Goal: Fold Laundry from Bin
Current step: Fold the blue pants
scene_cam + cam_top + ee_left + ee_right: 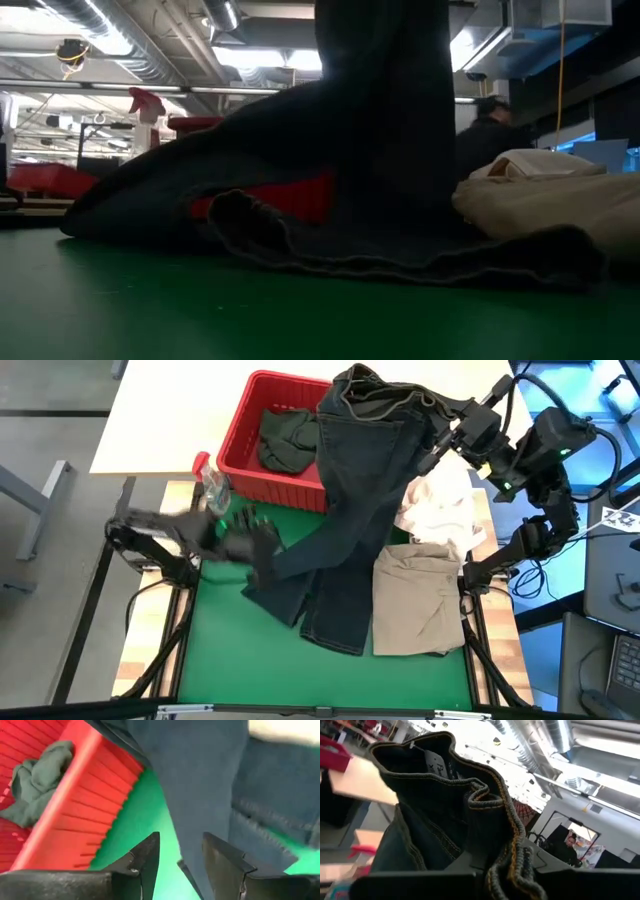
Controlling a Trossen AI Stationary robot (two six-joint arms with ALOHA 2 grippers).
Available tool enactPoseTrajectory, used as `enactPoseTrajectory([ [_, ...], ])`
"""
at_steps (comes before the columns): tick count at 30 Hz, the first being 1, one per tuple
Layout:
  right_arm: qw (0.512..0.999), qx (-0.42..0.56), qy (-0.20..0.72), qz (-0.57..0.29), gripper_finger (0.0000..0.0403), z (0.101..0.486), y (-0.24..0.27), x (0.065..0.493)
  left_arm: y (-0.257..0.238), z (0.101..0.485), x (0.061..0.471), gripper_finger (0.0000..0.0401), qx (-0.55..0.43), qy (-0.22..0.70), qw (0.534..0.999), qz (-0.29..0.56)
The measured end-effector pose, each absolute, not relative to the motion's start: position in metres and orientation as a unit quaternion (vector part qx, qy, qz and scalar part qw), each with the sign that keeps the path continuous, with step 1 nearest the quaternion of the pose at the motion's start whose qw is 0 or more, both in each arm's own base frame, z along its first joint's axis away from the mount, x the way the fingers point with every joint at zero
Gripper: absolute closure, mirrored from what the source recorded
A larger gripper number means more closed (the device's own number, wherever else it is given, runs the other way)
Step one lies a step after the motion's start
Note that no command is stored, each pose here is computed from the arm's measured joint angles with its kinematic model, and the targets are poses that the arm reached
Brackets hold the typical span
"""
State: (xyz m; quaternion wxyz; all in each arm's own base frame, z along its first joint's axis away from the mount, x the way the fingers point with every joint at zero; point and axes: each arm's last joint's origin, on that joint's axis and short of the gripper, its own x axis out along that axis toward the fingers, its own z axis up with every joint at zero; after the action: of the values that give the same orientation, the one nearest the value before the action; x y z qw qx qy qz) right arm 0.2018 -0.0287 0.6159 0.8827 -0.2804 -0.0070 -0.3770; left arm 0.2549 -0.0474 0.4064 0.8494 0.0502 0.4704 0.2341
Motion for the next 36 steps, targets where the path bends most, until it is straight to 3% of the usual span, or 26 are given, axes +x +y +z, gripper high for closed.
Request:
enactPoseTrajectory([
  [4,0.887,-0.278,0.018,-0.367,0.0359,0.61,-0.029,0.204,-0.082,0.365,0.241,0.026,0.061,0.456,0.852,0.251],
  [12,0.889,-0.287,0.041,-0.355,0.0356,0.604,-0.029,0.211,-0.115,0.301,0.199,0.0254,-0.101,0.425,0.862,0.258],
  [20,0.888,-0.293,0.059,-0.349,0.0359,0.6,-0.029,0.214,-0.118,0.259,0.178,0.0198,-0.201,0.413,0.85,0.257],
  [25,0.884,-0.291,0.063,-0.36,0.0359,0.599,-0.03,0.214,-0.117,0.241,0.177,0.0169,-0.192,0.42,0.853,0.243],
  [36,0.884,-0.292,0.067,-0.36,0.0359,0.599,-0.03,0.214,-0.111,0.203,0.165,0.0166,-0.167,0.483,0.828,0.232],
])
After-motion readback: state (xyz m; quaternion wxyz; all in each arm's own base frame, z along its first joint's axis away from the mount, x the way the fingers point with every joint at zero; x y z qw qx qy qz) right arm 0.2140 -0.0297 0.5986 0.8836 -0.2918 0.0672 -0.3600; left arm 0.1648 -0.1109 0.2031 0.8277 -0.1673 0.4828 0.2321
